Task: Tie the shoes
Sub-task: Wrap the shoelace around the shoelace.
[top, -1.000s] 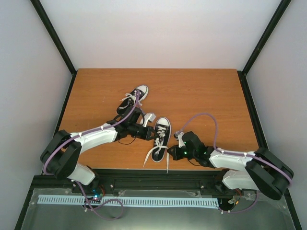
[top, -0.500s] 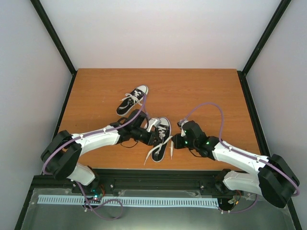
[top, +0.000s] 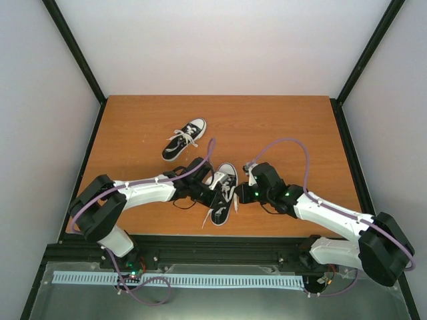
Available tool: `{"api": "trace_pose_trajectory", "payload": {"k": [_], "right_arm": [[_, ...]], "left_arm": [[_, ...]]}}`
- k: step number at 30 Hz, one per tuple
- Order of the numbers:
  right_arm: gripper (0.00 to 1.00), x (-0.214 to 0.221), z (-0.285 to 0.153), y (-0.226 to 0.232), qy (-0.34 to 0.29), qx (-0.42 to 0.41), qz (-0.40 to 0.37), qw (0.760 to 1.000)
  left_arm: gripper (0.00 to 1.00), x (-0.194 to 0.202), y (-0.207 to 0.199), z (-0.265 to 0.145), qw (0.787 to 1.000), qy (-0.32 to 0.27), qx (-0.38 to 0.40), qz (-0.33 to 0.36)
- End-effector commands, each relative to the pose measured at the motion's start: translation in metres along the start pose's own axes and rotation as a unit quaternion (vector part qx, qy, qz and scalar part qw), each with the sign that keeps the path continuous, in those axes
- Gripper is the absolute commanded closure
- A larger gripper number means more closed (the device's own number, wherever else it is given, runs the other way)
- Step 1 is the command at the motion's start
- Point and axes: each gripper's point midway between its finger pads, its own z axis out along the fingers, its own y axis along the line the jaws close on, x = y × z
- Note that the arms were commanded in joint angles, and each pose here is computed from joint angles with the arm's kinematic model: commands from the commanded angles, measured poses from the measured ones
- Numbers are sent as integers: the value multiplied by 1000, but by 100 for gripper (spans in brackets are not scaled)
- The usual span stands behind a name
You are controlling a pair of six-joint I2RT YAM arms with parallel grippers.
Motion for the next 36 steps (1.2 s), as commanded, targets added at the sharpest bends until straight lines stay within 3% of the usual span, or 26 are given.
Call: {"api": "trace_pose_trajectory", "payload": {"k": [1,6,14,20,23,29,36], "right_arm": [[97,-9,1,13,0,-26,-18,999],[97,-10,11,18,17,-34,-24,999],[97,1,21,6,36,-12,-15,999],[97,4,17,2,35,-6,-16,999],[97,4,16,2,36,-6,-17,999],[97,3,17,1,35,-2,-20,999],[97,2,17,1,31,-3,-14,999]], "left_arm": [[99,-2,-3,2,1000,8,-3,15],[95,-1,-6,-1,1000,1,4,14],[49,-15,0,-33,997,-54,-44,-28],[36,-32,10,-67,992,-92,-60,-63],[39,-39,18,-68,990,-99,-52,-83],[63,-40,20,-40,990,-69,1,-122],[67,-46,22,-31,991,-62,9,-121]]}}
